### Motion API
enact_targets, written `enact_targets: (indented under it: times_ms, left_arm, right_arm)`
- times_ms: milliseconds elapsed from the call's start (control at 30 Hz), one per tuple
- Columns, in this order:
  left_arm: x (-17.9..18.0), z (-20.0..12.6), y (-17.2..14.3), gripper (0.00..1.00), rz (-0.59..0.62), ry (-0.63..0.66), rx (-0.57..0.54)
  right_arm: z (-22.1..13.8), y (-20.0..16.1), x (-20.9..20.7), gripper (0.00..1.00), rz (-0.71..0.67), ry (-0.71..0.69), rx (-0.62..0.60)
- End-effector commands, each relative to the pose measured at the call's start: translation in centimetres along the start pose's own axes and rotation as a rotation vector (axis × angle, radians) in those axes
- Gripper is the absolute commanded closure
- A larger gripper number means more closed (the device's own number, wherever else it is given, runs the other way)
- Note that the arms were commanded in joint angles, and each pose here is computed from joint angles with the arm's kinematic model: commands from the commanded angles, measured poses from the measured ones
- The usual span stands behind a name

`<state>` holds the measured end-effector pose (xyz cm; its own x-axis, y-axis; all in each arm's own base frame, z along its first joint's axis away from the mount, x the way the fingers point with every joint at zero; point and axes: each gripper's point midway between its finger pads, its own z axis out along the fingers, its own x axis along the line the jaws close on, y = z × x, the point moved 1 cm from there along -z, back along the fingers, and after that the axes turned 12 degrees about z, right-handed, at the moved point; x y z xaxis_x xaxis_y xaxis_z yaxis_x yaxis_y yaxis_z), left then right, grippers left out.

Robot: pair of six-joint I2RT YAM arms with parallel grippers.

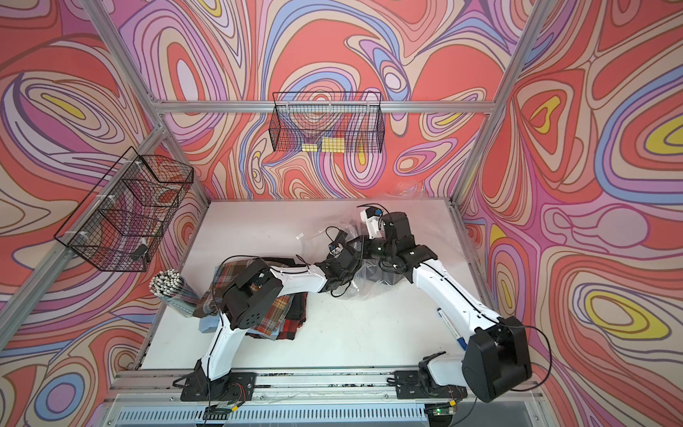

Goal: Take the shirt out of the vacuum bag
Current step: Take out the shirt from the vacuum bag.

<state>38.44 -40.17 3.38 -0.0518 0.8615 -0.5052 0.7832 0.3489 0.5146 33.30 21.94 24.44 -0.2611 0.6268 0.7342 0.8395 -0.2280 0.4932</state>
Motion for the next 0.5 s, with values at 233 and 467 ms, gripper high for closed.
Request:
enact_targets:
  times_ms: [233,467]
  left_arm:
    - [-1.0,-10.1,3.8,1.0,0.376,0.145,-0.195]
    - [-0.4,-15.3,5.3,1.0,0.451,0.152,-0.282]
  right_arm:
    - [-0.4,-2.3,1.4,1.0,-0.02,0.042,0.077]
    - [-0.1,-2.4,1.2,1.0,-0.012,0.043,0.081]
